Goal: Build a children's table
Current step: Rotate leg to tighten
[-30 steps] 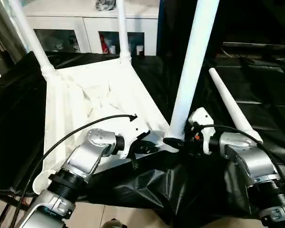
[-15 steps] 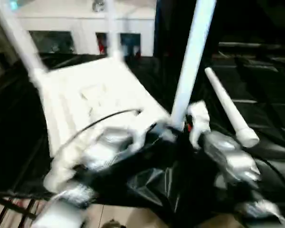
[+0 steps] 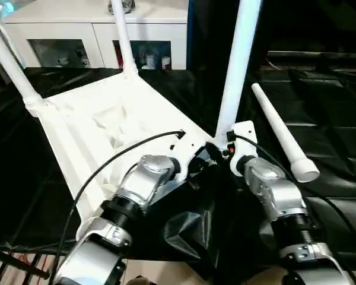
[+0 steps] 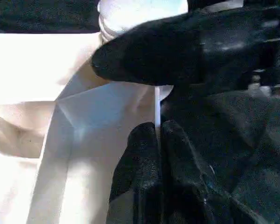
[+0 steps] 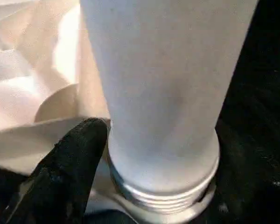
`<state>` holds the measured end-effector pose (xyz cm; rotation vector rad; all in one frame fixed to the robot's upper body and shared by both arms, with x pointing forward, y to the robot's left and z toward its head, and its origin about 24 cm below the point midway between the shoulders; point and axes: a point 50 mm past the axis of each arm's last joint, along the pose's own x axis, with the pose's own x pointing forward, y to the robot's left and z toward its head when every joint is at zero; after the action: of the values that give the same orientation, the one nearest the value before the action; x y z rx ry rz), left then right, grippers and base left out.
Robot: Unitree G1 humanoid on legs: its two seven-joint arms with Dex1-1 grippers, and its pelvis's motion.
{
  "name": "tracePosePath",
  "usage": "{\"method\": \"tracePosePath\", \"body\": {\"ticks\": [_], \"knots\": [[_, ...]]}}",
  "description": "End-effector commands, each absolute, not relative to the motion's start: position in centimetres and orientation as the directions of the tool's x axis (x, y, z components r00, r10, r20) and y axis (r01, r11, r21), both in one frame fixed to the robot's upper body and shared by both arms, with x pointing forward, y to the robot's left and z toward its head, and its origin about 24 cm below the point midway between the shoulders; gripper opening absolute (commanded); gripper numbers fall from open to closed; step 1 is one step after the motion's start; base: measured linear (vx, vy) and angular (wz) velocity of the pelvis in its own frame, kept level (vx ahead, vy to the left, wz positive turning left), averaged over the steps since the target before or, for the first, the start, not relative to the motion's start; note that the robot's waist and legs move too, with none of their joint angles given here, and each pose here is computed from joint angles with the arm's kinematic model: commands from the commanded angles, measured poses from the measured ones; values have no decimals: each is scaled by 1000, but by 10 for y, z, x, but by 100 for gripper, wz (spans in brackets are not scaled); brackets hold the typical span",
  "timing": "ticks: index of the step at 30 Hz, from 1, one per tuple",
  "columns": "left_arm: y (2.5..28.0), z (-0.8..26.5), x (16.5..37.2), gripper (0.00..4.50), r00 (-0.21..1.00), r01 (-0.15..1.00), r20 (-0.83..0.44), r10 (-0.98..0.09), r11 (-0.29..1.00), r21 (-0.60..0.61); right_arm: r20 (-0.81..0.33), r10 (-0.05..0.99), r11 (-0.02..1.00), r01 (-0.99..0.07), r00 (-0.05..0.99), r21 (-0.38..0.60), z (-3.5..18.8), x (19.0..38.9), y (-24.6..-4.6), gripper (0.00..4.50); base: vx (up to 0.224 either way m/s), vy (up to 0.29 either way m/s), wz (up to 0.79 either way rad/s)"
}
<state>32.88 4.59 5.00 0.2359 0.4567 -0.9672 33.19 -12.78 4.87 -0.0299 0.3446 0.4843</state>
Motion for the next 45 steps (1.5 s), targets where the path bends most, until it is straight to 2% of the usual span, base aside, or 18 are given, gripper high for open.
{"method": "tracePosePath", "body": {"ticks": [1,7,13,19,21,23,28,33,35,36,37,42,44,45], "knots": [[40,64,324,0,415,893,-403,-816,450,8,-306,612,776,-628,730,54,56,324,-114,363,0,0,0],[64,60,314,0,334,928,-443,-832,371,3,-344,696,664,-747,630,-25,62,314,-142,363,0,0,0],[86,59,305,0,260,955,-470,-843,298,-7,-370,760,564,-825,534,-32,68,304,-158,363,0,0,0],[88,63,298,0,210,969,-455,-866,245,-20,-368,784,533,-846,501,-18,69,302,-156,363,0,0,0],[87,64,297,0,204,971,-452,-868,238,-20,-369,787,527,-850,495,-16,68,302,-155,337,0,0,0],[87,64,297,0,202,971,-452,-869,236,-20,-370,789,523,-852,490,-14,67,302,-154,337,0,0,0],[86,65,296,0,198,972,-448,-872,232,-23,-370,796,514,-858,479,-4,65,299,-151,283,0,0,0],[83,65,297,0,212,969,-444,-871,248,-24,-370,789,530,-848,491,6,62,297,-149,275,0,0,0],[77,64,304,0,275,950,-444,-853,313,-13,-361,744,606,-795,562,13,57,301,-146,273,0,0,0],[71,63,311,0,334,928,-440,-834,374,-4,-357,690,678,-735,630,11,53,307,-143,273,0,0,0],[71,63,311,0,334,928,-440,-834,374,-4,-357,690,678,-735,630,11,53,307,-143,273,0,0,0],[42,65,335,0,546,796,-401,-736,604,-25,-385,439,888,-457,812,51,38,323,-129,272,0,0,0],[32,67,338,0,573,775,-390,-721,631,-27,-393,361,928,-365,846,67,36,328,-121,272,0,0,0],[27,67,338,0,574,776,-388,-721,630,-21,-388,357,931,-356,850,76,36,330,-115,272,0,0,0]]}}
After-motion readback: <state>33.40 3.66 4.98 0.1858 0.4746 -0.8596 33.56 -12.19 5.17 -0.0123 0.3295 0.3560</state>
